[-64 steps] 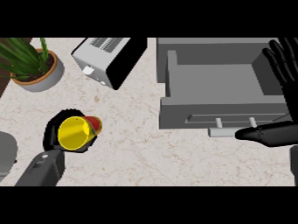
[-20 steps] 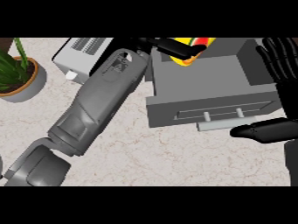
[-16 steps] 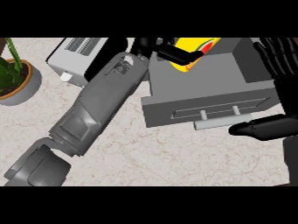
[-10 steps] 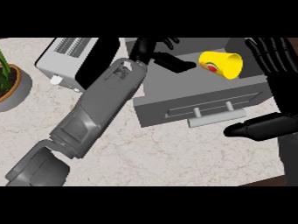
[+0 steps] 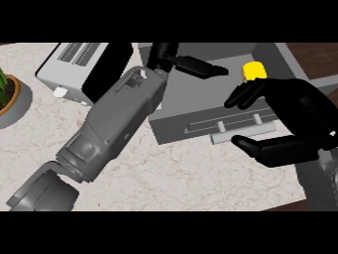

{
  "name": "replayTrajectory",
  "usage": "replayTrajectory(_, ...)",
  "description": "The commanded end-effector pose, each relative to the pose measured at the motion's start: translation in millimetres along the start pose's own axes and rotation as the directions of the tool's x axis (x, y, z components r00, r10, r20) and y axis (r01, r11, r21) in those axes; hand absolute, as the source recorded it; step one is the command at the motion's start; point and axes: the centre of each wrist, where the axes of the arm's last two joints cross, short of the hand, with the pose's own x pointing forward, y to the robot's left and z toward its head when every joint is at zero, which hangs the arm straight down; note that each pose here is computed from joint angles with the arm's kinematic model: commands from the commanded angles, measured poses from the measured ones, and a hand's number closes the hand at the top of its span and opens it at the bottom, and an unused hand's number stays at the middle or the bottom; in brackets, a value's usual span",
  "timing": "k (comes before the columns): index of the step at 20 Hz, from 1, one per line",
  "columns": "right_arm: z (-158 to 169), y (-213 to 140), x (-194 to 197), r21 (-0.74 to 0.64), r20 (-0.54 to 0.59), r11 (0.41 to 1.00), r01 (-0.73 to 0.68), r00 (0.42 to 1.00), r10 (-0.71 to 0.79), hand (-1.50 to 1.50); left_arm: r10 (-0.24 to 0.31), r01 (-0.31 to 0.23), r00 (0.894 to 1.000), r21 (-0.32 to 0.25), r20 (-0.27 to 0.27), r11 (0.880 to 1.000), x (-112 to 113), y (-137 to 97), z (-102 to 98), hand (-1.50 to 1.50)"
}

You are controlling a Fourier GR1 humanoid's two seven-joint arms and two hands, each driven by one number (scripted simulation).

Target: Pick up the cup, place it into the drawer and close the drawer

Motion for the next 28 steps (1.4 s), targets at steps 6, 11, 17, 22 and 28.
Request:
replayTrajectory(6, 17, 2, -6, 0.355, -0.277, 0.927, -0.121, 0.933, 0.228, 1.50, 0.127, -0.138, 0.986, 0.114, 0.104, 0.984, 10, 0, -5, -1.50)
replayTrajectory(11, 33, 9, -2, 0.392, -0.298, 0.846, -0.362, 0.820, 0.489, -1.50, 0.119, -0.131, 0.989, 0.153, 0.088, 0.979, -9, 7, 4, -1.50)
replayTrajectory(17, 46, 27, -62, 0.363, -0.436, 0.833, -0.418, 0.714, 0.549, -1.50, 0.164, -0.180, 0.980, 0.152, 0.114, 0.972, -13, 11, 8, -1.50)
replayTrajectory(22, 43, 15, -124, 0.479, -0.485, 0.793, -0.376, 0.639, 0.597, -1.50, 0.211, -0.227, 0.970, 0.142, 0.120, 0.963, -28, 20, 19, -1.50)
replayTrajectory(28, 46, 7, -177, 0.459, -0.555, 0.791, -0.404, 0.565, 0.610, 1.50, 0.230, -0.250, 0.962, 0.133, 0.145, 0.959, -31, 69, 31, -1.50)
